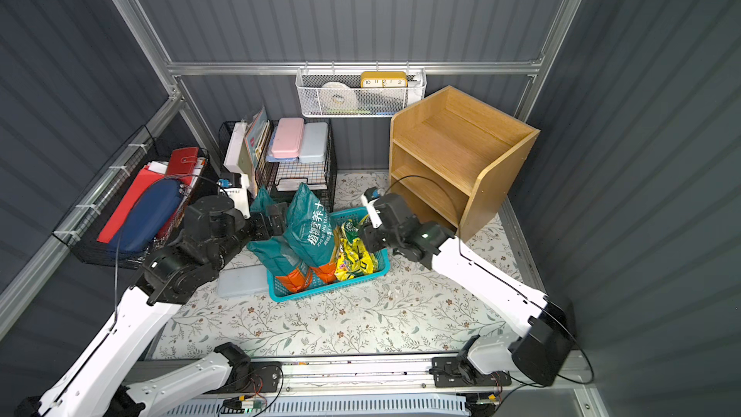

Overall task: Take down the fertilizer bag from the shelf
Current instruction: Place the fertilizer bag in the storage box, then reset both arms

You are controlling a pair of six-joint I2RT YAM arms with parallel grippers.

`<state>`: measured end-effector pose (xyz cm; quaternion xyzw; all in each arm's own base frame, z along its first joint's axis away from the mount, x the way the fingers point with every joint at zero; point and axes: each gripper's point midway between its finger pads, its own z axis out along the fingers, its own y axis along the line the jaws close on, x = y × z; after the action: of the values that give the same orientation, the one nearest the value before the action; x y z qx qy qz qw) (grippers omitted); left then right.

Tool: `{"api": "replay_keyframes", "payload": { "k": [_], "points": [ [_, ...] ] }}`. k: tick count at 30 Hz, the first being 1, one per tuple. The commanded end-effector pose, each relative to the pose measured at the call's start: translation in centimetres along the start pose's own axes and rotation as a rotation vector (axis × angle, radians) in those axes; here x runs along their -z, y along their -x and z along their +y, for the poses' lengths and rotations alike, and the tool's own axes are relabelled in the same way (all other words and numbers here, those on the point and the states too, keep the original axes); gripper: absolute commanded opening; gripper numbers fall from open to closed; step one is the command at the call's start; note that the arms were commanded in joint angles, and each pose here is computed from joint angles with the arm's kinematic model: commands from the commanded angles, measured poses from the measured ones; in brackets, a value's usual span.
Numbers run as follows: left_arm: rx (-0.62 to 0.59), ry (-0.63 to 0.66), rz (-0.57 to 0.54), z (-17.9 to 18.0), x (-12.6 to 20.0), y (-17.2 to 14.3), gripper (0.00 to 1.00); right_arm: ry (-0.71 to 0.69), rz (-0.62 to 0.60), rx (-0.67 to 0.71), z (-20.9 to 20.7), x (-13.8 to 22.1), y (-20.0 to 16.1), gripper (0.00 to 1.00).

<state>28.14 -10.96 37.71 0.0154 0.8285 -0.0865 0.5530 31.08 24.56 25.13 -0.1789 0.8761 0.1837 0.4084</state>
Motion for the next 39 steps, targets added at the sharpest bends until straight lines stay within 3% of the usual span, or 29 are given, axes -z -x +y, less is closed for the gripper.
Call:
{"api": "replay_keyframes", "payload": {
  "k": [1, 5, 8, 14, 21, 27, 31, 35, 39],
  "points": [
    [-0.109, 0.178, 0.003, 3.4, 0.8, -0.3, 0.99, -0.163, -0.126, 0.000, -5.1, -0.1, 0.6, 0.49],
    [-0.134, 0.290, 0.005, 6.0, 0.8, -1.6, 1.00, -0.460, -0.228, -0.004, -12.6, 3.3, -0.1, 0.47],
    [-0.110, 0.314, 0.024, 7.5, 0.0, -3.5, 1.00, -0.584, -0.354, -0.036, -16.0, 6.0, -0.7, 0.46],
    [0.000, 0.302, 0.187, 10.7, -4.0, -8.6, 1.00, -0.502, -0.531, -0.068, -17.3, 5.4, -3.7, 0.50],
    [0.083, 0.348, 0.149, 14.9, -4.8, -9.6, 1.00, -0.576, -0.422, -0.189, -22.8, 3.6, -6.6, 0.51],
    [0.165, 0.354, 0.201, 17.1, -5.1, -11.0, 1.00, -0.668, -0.378, -0.211, -27.4, 3.0, -8.7, 0.50],
    [0.186, 0.354, 0.179, 17.4, -5.0, -10.7, 1.00, -0.586, -0.475, -0.187, -27.9, 1.0, -8.7, 0.50],
    [0.191, 0.388, 0.161, 18.6, -4.8, -10.2, 1.00, -0.564, -0.361, -0.148, -28.3, -0.8, -8.1, 0.51],
    [0.192, 0.303, 0.126, 17.4, -4.5, -8.4, 0.99, -0.601, -0.403, -0.161, -29.9, -1.7, -9.6, 0.52]
  ]
}}
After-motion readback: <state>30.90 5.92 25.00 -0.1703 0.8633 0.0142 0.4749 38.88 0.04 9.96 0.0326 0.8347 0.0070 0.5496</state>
